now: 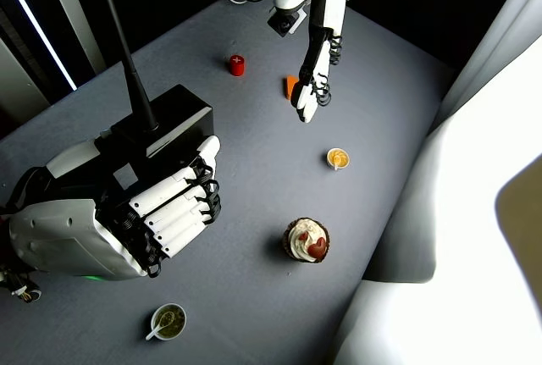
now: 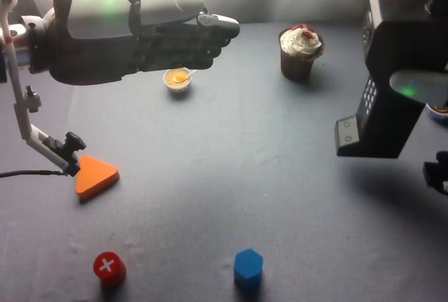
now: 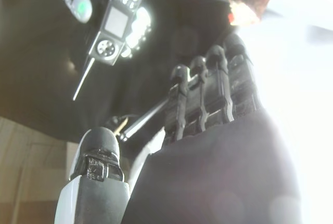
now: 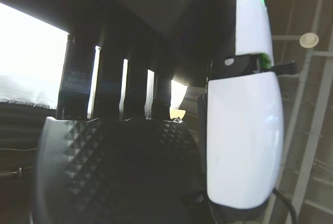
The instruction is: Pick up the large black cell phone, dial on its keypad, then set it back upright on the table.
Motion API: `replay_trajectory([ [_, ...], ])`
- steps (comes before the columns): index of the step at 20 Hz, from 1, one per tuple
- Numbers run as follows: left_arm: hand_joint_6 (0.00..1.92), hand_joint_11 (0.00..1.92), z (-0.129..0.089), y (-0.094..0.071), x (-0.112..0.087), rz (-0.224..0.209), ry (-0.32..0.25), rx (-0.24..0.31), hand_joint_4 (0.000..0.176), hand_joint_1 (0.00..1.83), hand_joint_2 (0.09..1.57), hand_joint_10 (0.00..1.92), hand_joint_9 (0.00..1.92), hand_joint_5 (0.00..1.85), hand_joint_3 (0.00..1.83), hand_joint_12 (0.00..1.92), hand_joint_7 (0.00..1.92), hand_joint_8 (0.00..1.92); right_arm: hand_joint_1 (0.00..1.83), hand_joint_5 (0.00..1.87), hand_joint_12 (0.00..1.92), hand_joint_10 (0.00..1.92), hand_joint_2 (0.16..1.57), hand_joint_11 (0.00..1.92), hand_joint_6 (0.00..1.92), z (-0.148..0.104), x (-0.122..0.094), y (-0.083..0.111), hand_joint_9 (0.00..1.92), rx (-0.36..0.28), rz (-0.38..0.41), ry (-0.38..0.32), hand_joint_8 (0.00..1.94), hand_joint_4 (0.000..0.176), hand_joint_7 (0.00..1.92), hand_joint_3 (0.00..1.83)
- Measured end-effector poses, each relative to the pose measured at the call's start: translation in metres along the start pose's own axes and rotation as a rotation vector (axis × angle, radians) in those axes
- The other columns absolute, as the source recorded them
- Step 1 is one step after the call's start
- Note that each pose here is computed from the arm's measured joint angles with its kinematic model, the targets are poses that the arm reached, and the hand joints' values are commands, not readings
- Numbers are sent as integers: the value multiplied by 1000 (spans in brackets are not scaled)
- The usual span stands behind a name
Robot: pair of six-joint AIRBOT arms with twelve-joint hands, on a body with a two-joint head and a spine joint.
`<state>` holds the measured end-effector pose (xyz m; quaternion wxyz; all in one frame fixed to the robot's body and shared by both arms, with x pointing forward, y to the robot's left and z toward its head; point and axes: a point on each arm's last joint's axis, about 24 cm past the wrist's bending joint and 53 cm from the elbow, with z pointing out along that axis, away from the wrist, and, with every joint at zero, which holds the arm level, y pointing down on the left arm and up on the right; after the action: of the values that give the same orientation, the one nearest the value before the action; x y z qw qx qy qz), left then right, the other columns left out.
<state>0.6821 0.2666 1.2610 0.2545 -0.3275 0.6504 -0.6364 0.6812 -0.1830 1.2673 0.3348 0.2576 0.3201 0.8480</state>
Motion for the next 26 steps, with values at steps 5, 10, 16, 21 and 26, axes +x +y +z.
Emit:
replay_trajectory([
  [5,5,0,-1,-1,-2,-3,-5,4,0,0,1196,6,121,218,0,360,171,5,1372,1039,1051,1289,1126,985,746,-5,-6,-2,920,6,3,-24,1188,0,819,1],
  [10,4,0,0,-1,-1,-5,-3,4,0,0,1196,4,124,217,0,329,163,2,1378,1053,1033,1252,1112,998,709,-8,-9,-2,946,5,2,-35,1129,0,869,0],
  [16,4,0,0,1,-2,-6,-4,0,0,0,1199,4,118,212,0,298,164,3,1373,1033,1048,1289,1126,983,745,-14,-9,-3,920,4,2,-33,1188,0,825,1],
  [21,1,0,0,2,-2,-6,-7,-6,0,0,1196,0,110,220,0,280,158,1,1374,1048,1025,1267,1120,987,749,-18,-12,-5,925,8,-2,-39,1157,0,837,0],
  [26,5,0,0,3,-2,-4,-6,-9,0,0,1196,5,125,234,0,338,181,5,1375,1040,1041,1264,1119,984,733,-28,-17,-9,928,25,-8,-51,1169,0,851,0],
])
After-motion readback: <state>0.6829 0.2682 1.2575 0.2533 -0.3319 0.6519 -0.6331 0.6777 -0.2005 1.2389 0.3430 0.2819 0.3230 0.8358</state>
